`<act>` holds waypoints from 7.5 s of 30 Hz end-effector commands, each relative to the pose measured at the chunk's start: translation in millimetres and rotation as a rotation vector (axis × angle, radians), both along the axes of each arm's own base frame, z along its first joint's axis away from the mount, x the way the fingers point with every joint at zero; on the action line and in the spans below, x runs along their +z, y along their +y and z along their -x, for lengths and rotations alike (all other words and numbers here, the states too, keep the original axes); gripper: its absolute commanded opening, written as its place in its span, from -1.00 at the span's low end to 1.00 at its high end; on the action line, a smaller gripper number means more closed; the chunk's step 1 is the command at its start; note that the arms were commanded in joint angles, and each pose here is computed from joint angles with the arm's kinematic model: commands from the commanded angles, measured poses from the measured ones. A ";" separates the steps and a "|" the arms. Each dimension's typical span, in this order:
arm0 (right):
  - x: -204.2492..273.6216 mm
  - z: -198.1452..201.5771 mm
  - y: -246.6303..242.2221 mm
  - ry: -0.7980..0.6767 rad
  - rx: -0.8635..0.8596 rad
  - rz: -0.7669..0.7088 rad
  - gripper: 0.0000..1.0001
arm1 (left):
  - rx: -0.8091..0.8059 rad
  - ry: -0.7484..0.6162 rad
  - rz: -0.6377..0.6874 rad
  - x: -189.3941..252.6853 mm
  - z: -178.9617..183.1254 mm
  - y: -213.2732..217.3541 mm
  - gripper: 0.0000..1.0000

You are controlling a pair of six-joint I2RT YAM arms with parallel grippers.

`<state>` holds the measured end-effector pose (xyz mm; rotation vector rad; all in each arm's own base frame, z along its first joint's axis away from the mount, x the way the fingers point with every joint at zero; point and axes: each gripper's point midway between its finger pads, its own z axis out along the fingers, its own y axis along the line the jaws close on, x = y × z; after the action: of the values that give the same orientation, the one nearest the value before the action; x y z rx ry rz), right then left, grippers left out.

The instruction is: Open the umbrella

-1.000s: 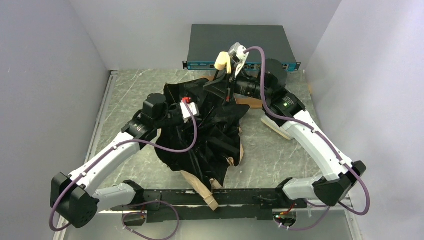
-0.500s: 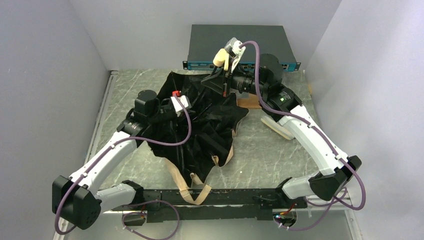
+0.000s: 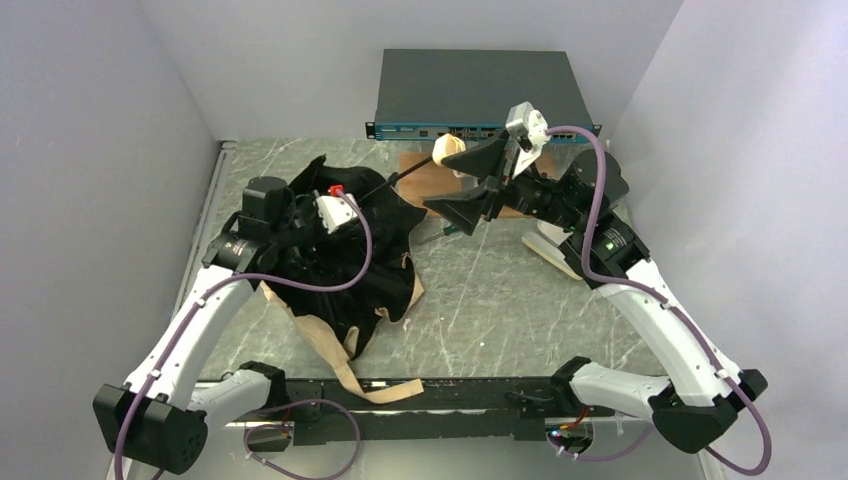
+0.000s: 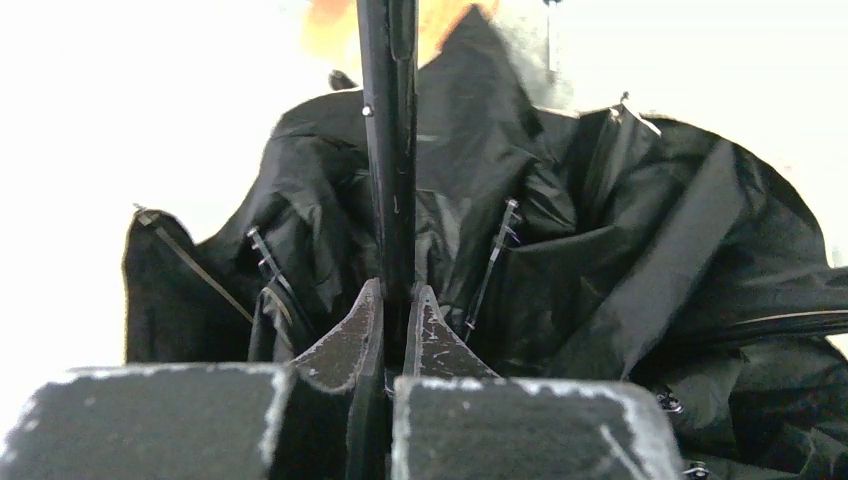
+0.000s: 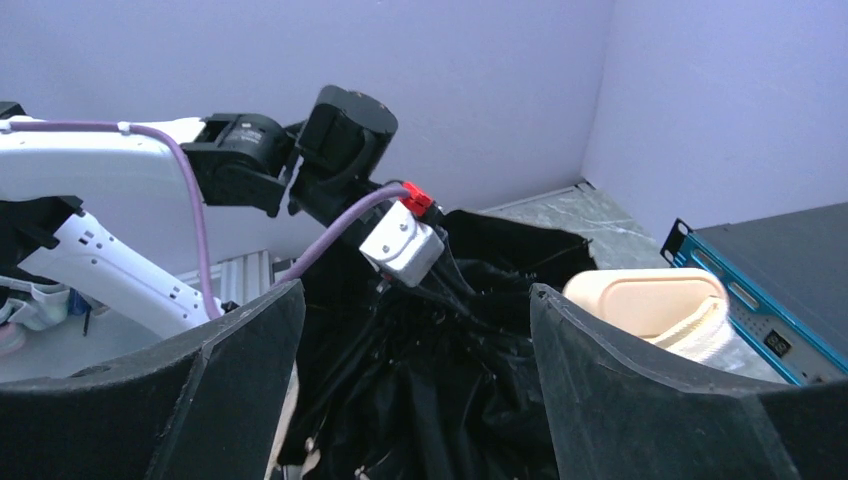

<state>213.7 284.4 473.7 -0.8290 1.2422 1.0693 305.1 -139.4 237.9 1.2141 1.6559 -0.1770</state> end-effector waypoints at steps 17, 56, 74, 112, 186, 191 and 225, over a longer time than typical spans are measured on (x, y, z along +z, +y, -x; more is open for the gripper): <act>-14.7 0.4 -39.1 0.002 -0.040 0.343 0.86 | -0.213 -0.755 -0.786 143.3 -24.0 49.7 -1.00; -227.9 -14.0 58.1 0.260 0.239 0.927 -1.00 | -0.128 -0.831 -0.959 137.5 -42.3 69.5 -1.00; -171.6 1.4 82.6 0.140 0.363 0.727 -1.00 | -0.253 -0.724 -0.920 55.3 -28.4 51.9 -0.13; -269.1 35.9 -54.8 0.233 0.215 1.123 -1.00 | 0.341 -0.582 -1.436 153.5 -100.2 283.2 -0.45; -291.1 -41.3 82.6 0.089 0.119 1.055 -1.00 | 0.313 -0.995 -1.450 237.6 -70.3 238.7 -1.00; -302.7 -21.1 60.5 0.107 0.178 1.122 -1.00 | 0.446 -0.978 -1.542 256.5 -73.0 273.7 -0.90; -345.4 17.3 -1.7 0.204 0.212 1.279 -1.00 | 0.558 -0.895 -1.791 309.9 -74.5 380.1 -0.75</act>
<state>301.7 413.1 236.7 -1.2810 1.6156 0.4885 447.5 57.6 395.0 1.7366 0.7624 1.1652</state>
